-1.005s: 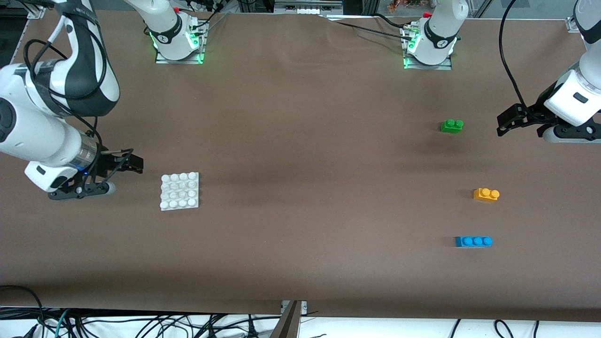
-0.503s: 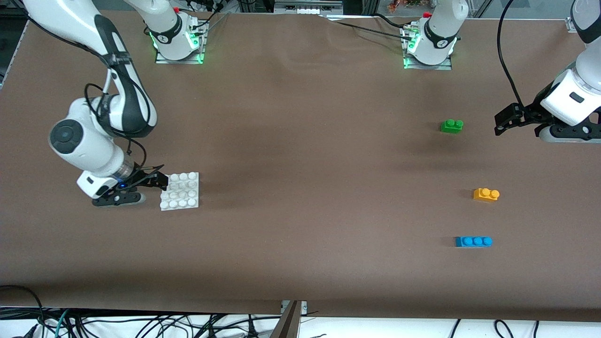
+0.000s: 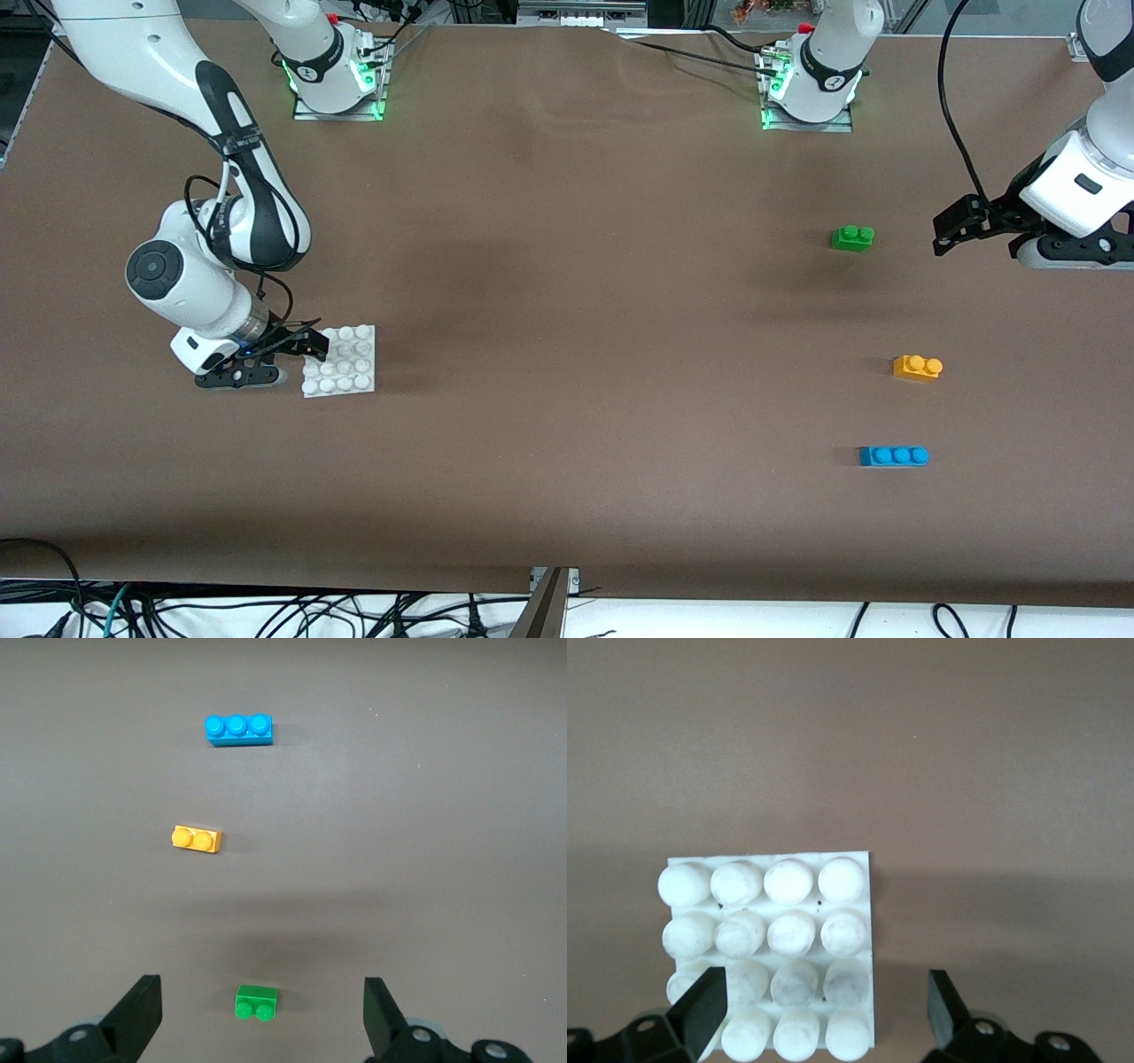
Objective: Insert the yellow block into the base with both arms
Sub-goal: 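Close the right gripper on the white base plate's edge, then slide the white base plate with the right gripper toward the table's middle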
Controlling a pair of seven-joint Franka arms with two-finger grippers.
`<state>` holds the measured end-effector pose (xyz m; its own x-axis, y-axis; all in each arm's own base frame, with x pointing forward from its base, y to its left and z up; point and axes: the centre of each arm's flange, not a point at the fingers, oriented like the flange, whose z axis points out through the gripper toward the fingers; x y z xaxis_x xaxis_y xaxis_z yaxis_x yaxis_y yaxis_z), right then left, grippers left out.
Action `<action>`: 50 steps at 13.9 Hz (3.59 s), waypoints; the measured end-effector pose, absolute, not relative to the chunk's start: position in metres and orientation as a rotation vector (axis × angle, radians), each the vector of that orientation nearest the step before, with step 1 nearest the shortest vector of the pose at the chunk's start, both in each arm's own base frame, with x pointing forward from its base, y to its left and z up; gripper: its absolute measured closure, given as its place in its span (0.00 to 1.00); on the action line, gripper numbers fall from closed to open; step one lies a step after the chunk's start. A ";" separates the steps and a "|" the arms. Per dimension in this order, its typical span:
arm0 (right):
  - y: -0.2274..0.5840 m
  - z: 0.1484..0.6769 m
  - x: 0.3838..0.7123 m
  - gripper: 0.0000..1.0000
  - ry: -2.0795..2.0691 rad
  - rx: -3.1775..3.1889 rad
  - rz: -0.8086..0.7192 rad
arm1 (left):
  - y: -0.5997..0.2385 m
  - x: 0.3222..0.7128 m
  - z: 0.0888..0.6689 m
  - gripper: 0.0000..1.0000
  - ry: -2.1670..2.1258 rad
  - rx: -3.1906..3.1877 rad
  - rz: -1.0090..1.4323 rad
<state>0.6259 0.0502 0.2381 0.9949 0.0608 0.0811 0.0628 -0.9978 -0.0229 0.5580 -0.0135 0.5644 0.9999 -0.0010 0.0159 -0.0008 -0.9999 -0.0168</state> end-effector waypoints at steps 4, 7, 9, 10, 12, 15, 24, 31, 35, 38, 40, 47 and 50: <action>0.048 0.212 0.627 0.00 -0.086 -3.116 -0.148 | -0.013 0.558 0.564 0.00 0.001 -3.125 -0.025; 0.047 0.200 0.625 0.00 -0.084 -3.118 -0.133 | -0.013 0.558 0.564 0.00 0.001 -3.125 -0.025; 0.047 0.197 0.625 0.00 -0.082 -3.119 -0.127 | -0.014 0.558 0.564 0.00 0.001 -3.125 -0.025; 0.047 0.196 0.625 0.00 -0.082 -3.119 -0.125 | -0.014 0.558 0.564 0.00 0.001 -3.125 -0.025; 0.047 0.195 0.625 0.00 -0.081 -3.118 -0.125 | -0.014 0.558 0.564 0.00 0.001 -3.125 -0.025; 0.047 0.191 0.624 0.00 -0.072 -3.116 -0.125 | -0.014 0.558 0.564 0.00 0.001 -3.125 -0.025; 0.051 0.184 0.625 0.05 -0.057 -3.104 -0.152 | -0.014 0.558 0.564 0.00 0.002 -3.125 -0.025; 0.053 0.185 0.626 0.19 -0.065 -3.102 -0.165 | -0.014 0.558 0.564 0.00 0.002 -3.125 -0.025; 0.056 0.185 0.626 0.26 -0.074 -3.098 -0.168 | -0.014 0.558 0.565 0.00 0.002 -3.125 -0.025; 0.062 0.186 0.626 0.30 -0.087 -3.093 -0.172 | -0.014 0.558 0.564 0.00 0.002 -3.125 -0.025; 0.069 0.187 0.626 0.33 -0.101 -3.086 -0.177 | -0.014 0.558 0.565 0.00 0.002 -3.125 -0.025; 0.106 0.189 0.623 0.34 -0.070 -3.055 -0.176 | -0.014 0.558 0.565 0.00 0.002 -3.125 -0.028; 0.139 0.191 0.619 0.34 -0.018 -3.043 -0.180 | -0.014 0.558 0.568 0.00 0.002 -3.125 -0.035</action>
<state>0.6189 0.1387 0.1911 0.9930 0.0061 0.1180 0.0170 -0.9956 -0.0920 0.5583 -0.0138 0.5679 0.9997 -0.0015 0.0227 -0.0011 -0.9999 -0.0167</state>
